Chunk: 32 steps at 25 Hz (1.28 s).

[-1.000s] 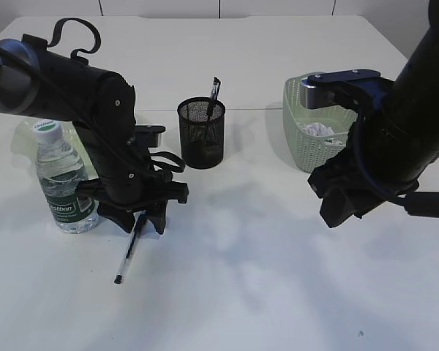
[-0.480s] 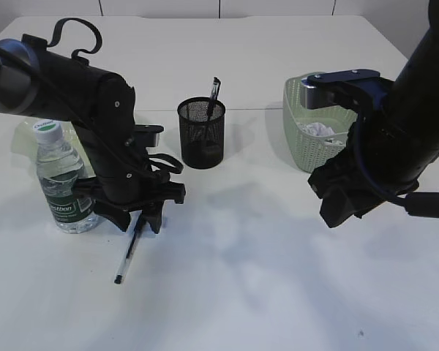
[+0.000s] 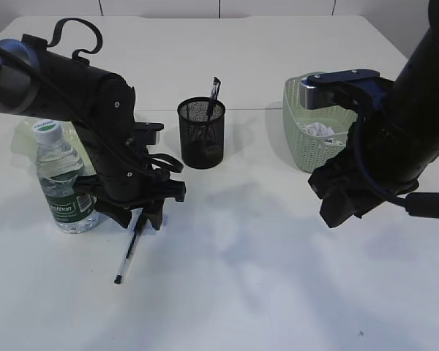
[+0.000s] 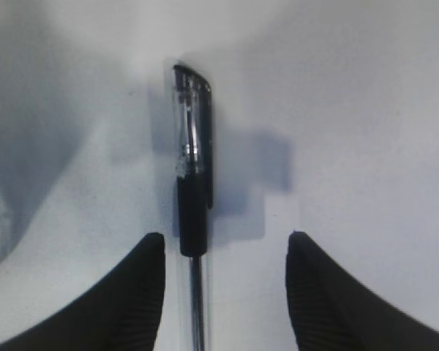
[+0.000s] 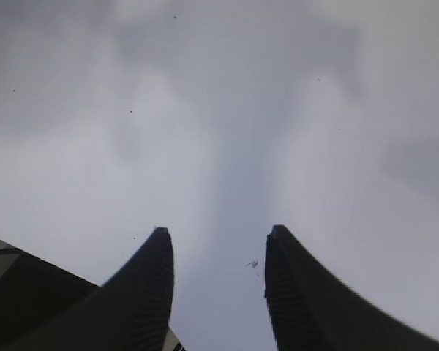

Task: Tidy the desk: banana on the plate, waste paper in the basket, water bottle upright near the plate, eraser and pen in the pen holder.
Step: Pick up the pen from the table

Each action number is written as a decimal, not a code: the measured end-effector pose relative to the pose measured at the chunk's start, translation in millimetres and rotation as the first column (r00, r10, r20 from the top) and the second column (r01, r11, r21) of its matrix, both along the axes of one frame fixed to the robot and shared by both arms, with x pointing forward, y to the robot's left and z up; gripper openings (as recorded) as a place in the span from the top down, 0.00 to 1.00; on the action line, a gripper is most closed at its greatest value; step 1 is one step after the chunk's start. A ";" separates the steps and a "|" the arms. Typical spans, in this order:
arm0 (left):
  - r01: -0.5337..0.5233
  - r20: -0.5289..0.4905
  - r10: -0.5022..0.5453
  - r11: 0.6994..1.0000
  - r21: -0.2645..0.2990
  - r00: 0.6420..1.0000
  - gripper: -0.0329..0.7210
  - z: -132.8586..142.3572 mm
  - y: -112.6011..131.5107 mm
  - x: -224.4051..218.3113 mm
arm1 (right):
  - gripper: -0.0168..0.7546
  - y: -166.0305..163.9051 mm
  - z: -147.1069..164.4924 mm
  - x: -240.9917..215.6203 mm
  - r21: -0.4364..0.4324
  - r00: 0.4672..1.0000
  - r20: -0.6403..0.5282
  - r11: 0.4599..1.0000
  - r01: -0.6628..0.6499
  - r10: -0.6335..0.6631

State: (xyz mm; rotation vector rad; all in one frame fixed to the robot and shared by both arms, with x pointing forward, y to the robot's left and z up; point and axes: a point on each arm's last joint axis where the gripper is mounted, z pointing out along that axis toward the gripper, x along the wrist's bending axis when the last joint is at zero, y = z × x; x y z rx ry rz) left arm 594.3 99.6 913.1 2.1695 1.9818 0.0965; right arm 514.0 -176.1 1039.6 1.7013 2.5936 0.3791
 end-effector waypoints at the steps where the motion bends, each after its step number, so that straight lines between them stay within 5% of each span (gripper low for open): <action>1: 0.000 0.000 0.000 1.000 0.000 1.000 0.47 0.0 0.0 0.0 | 0.57 0.0 0.0 0.0 0.000 1.000 0.000 1.000 0.000 0.000; 32: 0.001 -0.043 0.001 1.000 0.024 0.999 0.47 -18.5 -0.7 1.2 | 0.57 0.0 0.0 0.0 -0.001 1.000 0.002 1.000 -0.009 0.009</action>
